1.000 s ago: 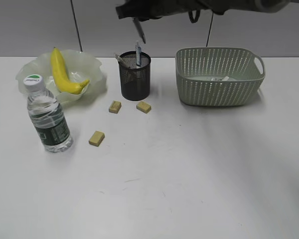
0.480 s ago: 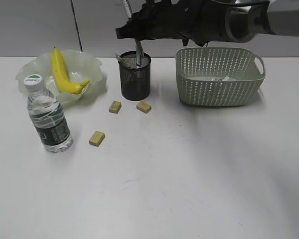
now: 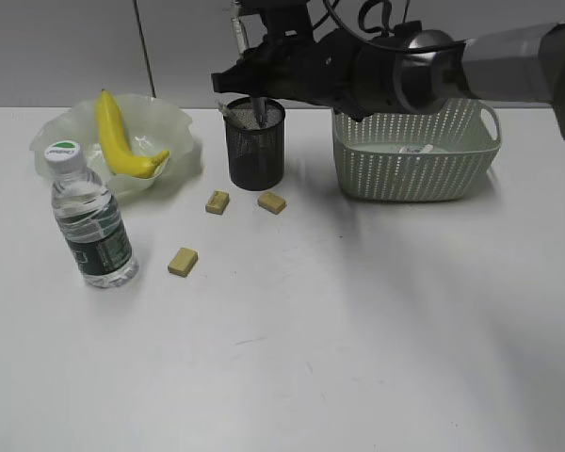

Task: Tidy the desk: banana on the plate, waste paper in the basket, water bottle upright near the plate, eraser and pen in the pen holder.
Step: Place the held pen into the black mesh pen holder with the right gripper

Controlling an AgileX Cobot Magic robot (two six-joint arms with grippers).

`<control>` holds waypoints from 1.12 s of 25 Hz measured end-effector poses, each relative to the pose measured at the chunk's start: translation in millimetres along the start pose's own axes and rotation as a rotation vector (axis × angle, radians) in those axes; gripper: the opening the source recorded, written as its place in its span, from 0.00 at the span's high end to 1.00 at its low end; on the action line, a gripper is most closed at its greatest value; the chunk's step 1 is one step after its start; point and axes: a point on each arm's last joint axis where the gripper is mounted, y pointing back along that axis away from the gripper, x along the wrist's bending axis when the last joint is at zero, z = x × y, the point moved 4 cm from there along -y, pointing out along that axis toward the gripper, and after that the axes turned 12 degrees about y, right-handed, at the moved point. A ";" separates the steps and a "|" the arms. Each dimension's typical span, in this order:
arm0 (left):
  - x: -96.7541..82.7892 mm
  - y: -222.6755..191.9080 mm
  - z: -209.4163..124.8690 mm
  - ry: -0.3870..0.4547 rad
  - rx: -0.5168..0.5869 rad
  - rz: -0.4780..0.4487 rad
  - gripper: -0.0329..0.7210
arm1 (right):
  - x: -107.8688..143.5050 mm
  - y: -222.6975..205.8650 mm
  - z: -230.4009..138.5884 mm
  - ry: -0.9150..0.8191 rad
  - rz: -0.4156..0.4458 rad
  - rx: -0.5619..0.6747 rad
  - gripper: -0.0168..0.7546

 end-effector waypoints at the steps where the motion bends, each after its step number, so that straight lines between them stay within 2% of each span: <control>1: 0.0 0.0 0.0 0.000 0.000 0.000 0.45 | -0.5 -0.3 -0.2 -0.006 -0.004 -0.003 0.84; 8: 0.0 0.0 0.0 0.000 0.000 0.000 0.45 | 1.1 -5.5 -11.9 -0.016 -0.006 0.015 0.83; 10: 0.0 0.0 0.0 0.000 0.000 0.000 0.45 | 1.8 -6.8 -15.3 -0.016 -0.004 0.022 0.77; 14: 0.0 0.0 0.0 0.000 0.000 0.000 0.45 | 2.1 -6.8 -15.3 -0.010 -0.002 0.023 0.56; 17: 0.0 0.0 0.0 0.000 0.000 0.000 0.45 | 2.8 -6.8 -15.9 -0.009 0.003 0.028 0.46; 23: 0.0 0.0 0.0 0.000 0.000 0.000 0.45 | 12.2 2.5 -9.0 0.025 0.098 0.085 0.44; 28: 0.0 0.0 0.0 0.000 0.000 0.000 0.45 | 12.8 24.2 24.6 0.103 0.154 0.070 0.44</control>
